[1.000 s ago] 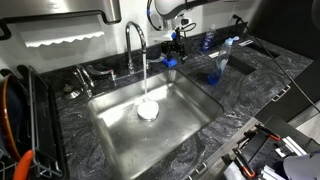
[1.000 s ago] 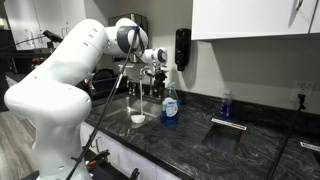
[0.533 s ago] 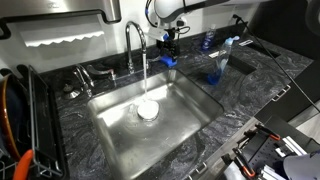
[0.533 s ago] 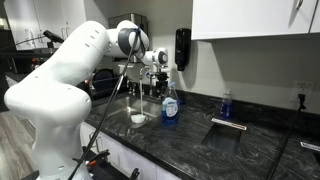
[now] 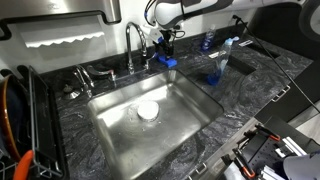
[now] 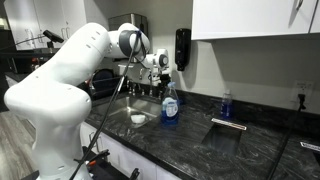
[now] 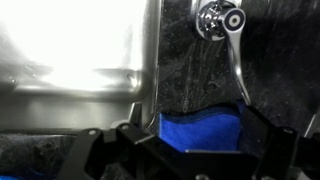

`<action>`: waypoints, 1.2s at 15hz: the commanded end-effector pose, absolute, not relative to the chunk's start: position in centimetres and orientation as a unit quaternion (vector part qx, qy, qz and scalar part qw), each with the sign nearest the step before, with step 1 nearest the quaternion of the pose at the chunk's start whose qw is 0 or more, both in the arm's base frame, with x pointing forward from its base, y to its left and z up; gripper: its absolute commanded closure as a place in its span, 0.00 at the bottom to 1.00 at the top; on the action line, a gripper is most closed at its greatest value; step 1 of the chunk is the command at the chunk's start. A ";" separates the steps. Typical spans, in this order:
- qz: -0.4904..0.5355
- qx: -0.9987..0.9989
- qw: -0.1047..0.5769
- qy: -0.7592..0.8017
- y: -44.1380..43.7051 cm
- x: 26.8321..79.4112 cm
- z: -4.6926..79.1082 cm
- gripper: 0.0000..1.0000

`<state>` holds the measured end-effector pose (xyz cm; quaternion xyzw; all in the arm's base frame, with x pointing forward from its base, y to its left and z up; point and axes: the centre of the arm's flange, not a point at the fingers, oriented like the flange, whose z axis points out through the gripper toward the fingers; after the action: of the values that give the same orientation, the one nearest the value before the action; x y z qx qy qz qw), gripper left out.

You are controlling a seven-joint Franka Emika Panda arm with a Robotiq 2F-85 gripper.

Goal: Center the faucet, open and close it, and then remove the bowl from the sink and put it on the counter

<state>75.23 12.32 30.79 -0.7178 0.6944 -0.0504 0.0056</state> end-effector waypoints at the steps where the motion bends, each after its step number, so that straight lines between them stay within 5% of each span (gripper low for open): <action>1: -0.079 -0.716 0.035 0.693 11.9 75.9 30.2 0.00; 18: -0.023 -0.803 0.030 0.595 12.4 69.2 39.6 0.00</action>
<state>73.87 12.59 37.83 -0.7732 0.6321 -0.0487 0.0183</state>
